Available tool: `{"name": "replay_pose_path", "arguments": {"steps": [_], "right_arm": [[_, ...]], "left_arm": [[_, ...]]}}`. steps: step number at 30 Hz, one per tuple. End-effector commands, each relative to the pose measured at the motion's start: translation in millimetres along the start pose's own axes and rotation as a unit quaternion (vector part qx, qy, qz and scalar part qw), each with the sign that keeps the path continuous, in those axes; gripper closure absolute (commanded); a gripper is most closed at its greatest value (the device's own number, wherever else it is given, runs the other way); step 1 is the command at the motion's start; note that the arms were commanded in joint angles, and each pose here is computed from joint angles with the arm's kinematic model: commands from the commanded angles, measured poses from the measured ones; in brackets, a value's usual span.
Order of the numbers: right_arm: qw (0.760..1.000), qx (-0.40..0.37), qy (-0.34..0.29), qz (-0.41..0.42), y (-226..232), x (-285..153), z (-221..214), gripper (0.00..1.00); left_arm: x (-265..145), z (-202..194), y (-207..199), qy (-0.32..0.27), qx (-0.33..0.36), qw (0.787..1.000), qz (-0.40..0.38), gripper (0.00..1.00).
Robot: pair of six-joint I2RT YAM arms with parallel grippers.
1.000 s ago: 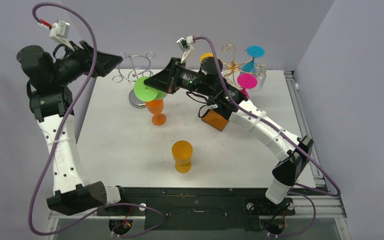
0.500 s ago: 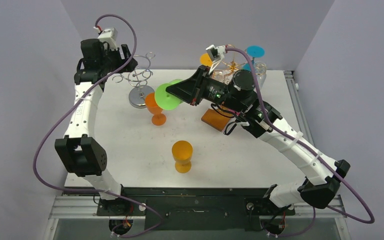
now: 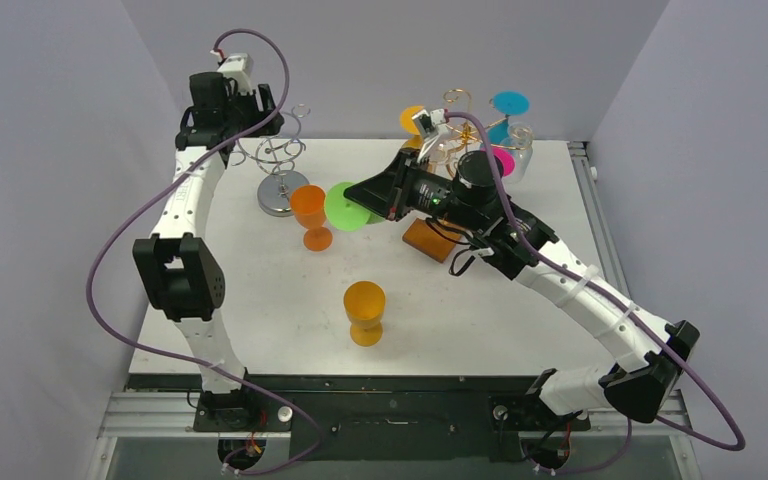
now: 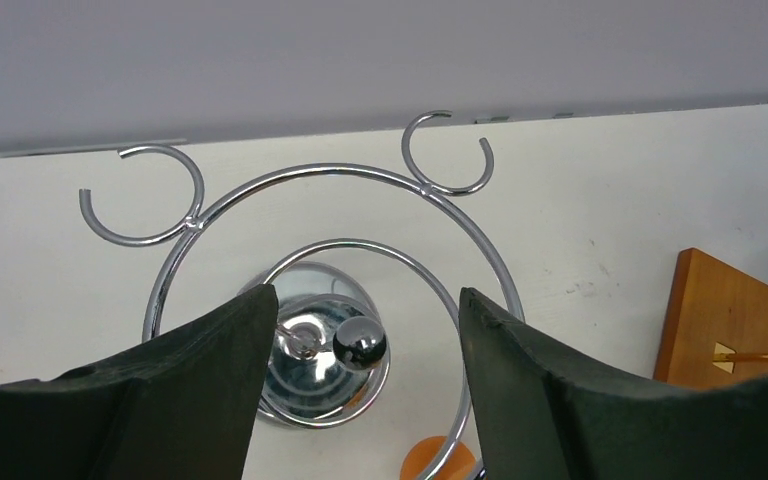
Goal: Place the wine glass upside down on the wine glass rack
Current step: Move the wine rack to the center of the board.
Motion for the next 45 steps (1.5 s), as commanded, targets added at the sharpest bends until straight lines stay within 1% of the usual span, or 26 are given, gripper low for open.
{"name": "replay_pose_path", "arguments": {"steps": [1, 6, 9, 14, 17, 22, 29, 33, 37, 42, 45], "right_arm": [[0.998, -0.010, -0.040, 0.039, 15, -15, 20, 1.00], [0.999, -0.007, -0.041, 0.032, 6, -17, 21, 1.00], [0.999, -0.007, -0.045, 0.028, 3, -21, 22, 1.00], [0.998, -0.013, -0.053, 0.023, 3, -26, 25, 1.00], [0.998, -0.015, -0.053, 0.018, 3, -27, 25, 1.00], [0.998, -0.026, -0.049, -0.001, 1, -31, 23, 1.00], [0.998, -0.033, -0.051, -0.011, 0, -35, 22, 1.00], [0.998, -0.036, -0.051, -0.017, -1, -37, 22, 1.00], [0.998, -0.039, -0.049, -0.021, -3, -37, 20, 1.00], [0.998, -0.038, -0.049, -0.022, -4, -39, 19, 1.00], [0.998, -0.037, -0.049, -0.023, -5, -40, 17, 1.00]], "left_arm": [[6, 32, -12, -0.063, 0.035, 0.997, -0.006, 0.39], [11, 32, -21, -0.067, 0.047, 0.997, -0.016, 0.57], [11, 31, -23, -0.062, 0.044, 0.997, -0.017, 0.73], [-5, 26, -27, -0.053, 0.034, 0.998, -0.015, 1.00], [-18, 23, -32, -0.047, 0.020, 0.998, -0.020, 1.00], [-41, 10, -47, -0.024, -0.018, 0.998, -0.054, 1.00], [-73, -6, -67, 0.000, -0.065, 0.993, -0.095, 1.00], [-92, -20, -81, 0.012, -0.078, 0.990, -0.119, 1.00], [-107, -40, -99, 0.033, -0.075, 0.986, -0.148, 1.00], [-126, -67, -138, 0.066, -0.047, 0.977, -0.195, 1.00], [-135, -72, -158, 0.082, -0.037, 0.971, -0.221, 1.00]]}}
Point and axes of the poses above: each gripper's point midway between its finger pads, its own x axis out along the fingers, its own y axis along the line the jaws close on, z = x × y, the point moved 6 cm from there along -x, back along the fingers, and after that the axes turned 9 degrees about x, right-handed, at the moved point
